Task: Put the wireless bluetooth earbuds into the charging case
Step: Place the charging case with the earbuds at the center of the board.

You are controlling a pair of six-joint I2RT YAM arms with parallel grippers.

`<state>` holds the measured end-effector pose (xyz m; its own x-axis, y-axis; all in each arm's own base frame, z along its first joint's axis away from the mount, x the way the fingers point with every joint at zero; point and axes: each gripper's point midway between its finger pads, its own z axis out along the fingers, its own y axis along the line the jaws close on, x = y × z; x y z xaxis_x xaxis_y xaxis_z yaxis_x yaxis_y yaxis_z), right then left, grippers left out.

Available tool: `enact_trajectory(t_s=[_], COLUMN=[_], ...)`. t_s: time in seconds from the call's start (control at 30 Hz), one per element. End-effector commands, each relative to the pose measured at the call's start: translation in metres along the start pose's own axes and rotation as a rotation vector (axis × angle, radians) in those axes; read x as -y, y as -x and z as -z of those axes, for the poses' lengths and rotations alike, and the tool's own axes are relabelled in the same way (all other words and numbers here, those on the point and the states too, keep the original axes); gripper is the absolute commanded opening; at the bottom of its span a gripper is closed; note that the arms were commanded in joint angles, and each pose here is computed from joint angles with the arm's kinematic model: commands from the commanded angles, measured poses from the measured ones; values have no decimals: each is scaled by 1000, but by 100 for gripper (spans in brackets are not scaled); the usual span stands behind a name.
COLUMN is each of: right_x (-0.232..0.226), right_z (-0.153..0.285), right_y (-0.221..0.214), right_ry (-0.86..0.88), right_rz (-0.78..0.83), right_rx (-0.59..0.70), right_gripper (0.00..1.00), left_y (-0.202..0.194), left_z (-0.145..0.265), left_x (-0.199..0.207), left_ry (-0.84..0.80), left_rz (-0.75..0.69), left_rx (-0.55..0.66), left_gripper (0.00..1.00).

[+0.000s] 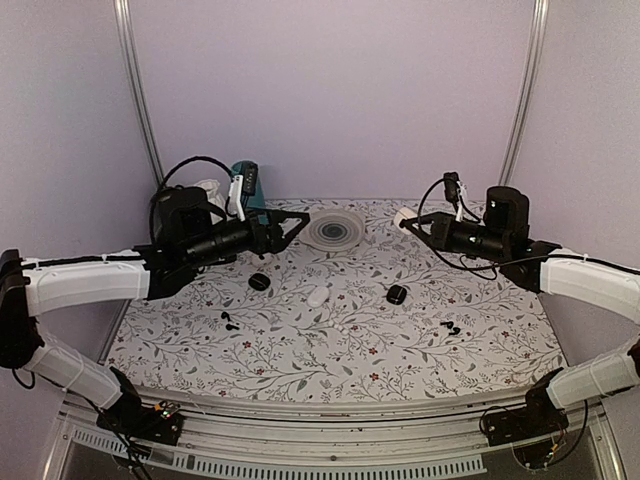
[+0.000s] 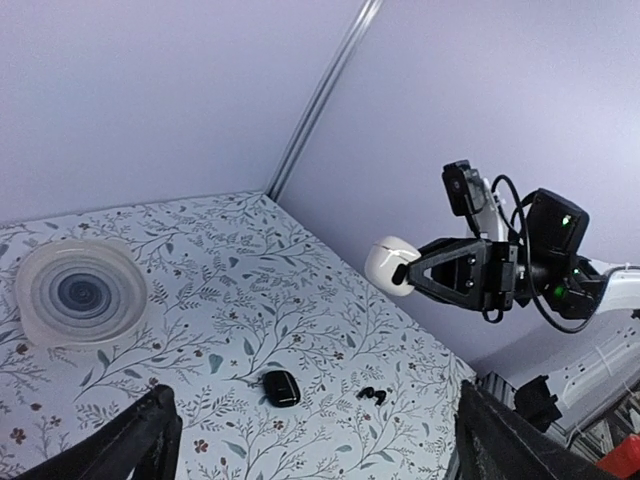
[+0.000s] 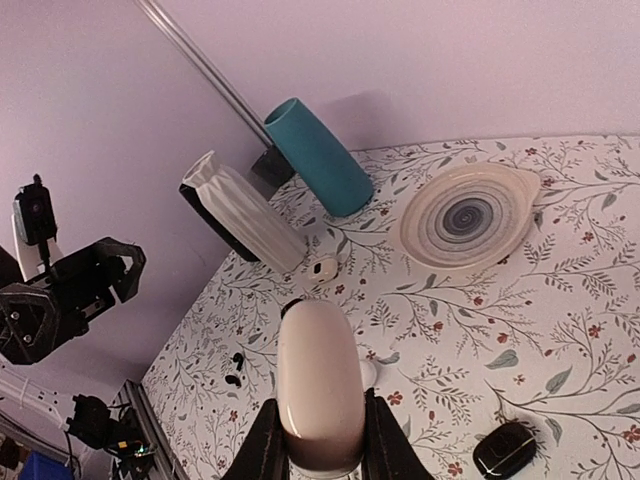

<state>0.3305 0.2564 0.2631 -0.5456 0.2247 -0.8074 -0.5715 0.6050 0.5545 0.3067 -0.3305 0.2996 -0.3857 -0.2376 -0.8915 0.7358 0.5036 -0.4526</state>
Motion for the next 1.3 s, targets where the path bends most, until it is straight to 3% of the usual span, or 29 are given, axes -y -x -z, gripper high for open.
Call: enact_trajectory(t_s=[0.0,0.33,0.67,1.1,1.27], right_x=[47,176,262,315,318], right_z=[13,37,35,19,25], right_y=[0,-24,-49,-72,-71], right_ry=[-128,-390,-506,-558,-597], right_rz=[-90,-321,-472,-575,-577], right_rx=[16,-19,-77,-127,-124], right_gripper=[4,4,4,9,22], left_y=[8,5,-3,-2,-2], left_z=[14,43,68,75,75], left_x=[-39,-75,-84,-66,-66], left_ry=[200,308,292,224,226], left_rz=[51,49,32,-19,-16], left_rx=[21,19,11,-3,-1], left_gripper=[96,96,96,96,96])
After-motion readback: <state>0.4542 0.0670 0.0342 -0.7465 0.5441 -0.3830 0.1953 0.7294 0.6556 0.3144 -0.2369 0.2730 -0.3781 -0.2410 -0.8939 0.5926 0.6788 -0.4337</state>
